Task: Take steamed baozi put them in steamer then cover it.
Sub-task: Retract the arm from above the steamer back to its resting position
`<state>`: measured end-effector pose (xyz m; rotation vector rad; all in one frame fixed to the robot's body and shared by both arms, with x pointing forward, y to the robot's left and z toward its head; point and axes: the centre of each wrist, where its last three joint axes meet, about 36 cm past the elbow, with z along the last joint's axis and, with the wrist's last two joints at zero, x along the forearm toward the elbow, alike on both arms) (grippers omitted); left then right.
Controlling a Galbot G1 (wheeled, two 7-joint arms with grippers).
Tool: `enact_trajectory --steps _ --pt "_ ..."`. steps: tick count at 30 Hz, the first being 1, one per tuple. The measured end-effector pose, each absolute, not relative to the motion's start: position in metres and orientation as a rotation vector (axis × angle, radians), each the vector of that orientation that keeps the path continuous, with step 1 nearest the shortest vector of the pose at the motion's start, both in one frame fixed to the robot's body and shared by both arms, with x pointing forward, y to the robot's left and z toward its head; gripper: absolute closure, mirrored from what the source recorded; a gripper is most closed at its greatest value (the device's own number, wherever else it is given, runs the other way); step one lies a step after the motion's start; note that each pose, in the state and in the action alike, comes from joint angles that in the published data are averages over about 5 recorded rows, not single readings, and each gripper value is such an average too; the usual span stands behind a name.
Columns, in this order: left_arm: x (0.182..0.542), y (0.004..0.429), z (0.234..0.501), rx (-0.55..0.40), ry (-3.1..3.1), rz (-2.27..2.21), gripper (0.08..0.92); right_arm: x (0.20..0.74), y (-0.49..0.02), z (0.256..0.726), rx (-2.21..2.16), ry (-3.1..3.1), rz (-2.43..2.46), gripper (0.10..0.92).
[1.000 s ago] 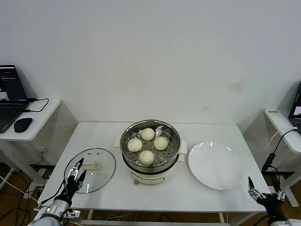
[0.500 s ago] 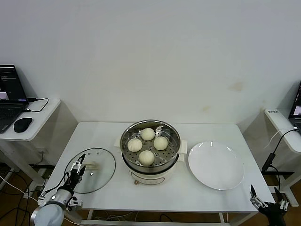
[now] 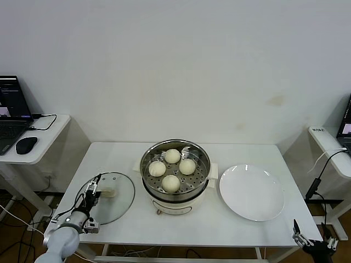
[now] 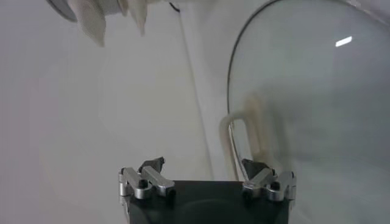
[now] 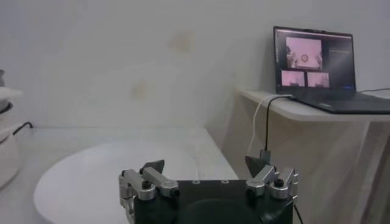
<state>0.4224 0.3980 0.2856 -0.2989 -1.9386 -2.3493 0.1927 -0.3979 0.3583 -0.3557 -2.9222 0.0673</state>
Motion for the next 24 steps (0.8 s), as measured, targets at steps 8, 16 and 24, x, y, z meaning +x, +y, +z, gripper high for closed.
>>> enact_trajectory --steps 8,16,24 --pt "0.434 0.402 0.279 -0.271 -2.007 -2.278 0.201 0.194 -0.397 0.353 -0.359 -2.915 0.060 0.200" --pt "0.438 0.402 0.268 -0.279 -2.049 -2.216 0.415 0.195 -0.397 0.349 -0.360 -2.909 0.053 0.200" --pt "0.442 0.403 0.260 -0.286 -2.080 -2.187 0.649 0.196 -0.396 0.348 -0.356 -2.906 0.054 0.200"
